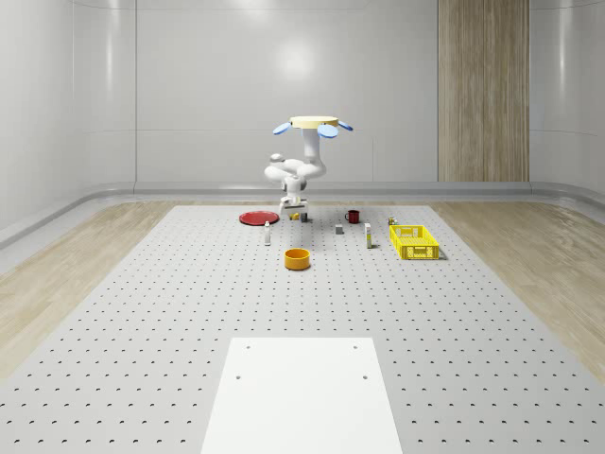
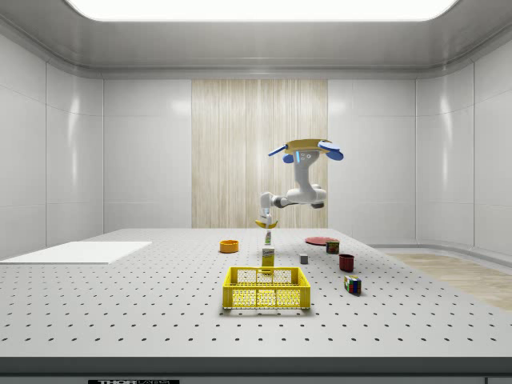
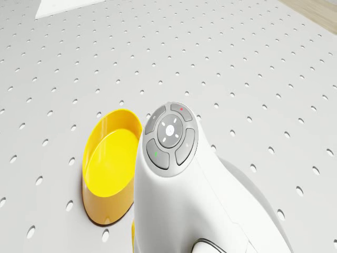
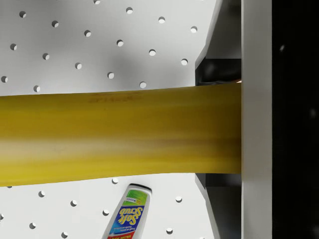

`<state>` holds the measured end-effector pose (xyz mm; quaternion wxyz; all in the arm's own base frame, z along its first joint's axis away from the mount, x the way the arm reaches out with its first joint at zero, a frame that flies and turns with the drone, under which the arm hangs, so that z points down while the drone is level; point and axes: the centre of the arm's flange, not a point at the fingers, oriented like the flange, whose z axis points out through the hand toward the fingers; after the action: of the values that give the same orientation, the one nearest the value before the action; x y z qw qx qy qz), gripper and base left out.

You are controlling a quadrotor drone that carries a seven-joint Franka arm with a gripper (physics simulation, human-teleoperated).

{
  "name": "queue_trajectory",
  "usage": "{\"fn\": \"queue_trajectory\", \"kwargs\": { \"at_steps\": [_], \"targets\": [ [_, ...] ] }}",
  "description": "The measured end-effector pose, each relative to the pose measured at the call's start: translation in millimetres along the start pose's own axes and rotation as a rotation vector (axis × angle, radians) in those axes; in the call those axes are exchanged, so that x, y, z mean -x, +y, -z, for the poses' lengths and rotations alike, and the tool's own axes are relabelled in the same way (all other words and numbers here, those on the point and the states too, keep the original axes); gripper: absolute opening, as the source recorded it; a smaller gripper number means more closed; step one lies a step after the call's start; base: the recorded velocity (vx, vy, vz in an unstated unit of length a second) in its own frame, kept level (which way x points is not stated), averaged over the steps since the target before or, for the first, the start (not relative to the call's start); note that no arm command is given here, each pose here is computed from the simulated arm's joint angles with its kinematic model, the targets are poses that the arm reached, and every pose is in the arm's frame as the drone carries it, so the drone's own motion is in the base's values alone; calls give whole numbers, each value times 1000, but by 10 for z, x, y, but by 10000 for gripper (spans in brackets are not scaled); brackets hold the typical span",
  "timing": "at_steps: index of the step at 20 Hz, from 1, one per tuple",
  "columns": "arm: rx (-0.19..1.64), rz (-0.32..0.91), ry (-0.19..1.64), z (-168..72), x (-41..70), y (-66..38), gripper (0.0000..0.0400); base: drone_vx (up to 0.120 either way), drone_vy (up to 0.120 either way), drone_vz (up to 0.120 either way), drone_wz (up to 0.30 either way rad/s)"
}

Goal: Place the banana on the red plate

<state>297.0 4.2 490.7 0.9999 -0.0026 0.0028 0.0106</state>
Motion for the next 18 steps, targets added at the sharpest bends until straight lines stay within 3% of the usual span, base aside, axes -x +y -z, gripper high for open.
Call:
{"fn": "queue_trajectory", "kwargs": {
  "at_steps": [18],
  "targets": [
    [-1,540,3,1,-1,-1,193,0,0,0,-300]
  ]
}}
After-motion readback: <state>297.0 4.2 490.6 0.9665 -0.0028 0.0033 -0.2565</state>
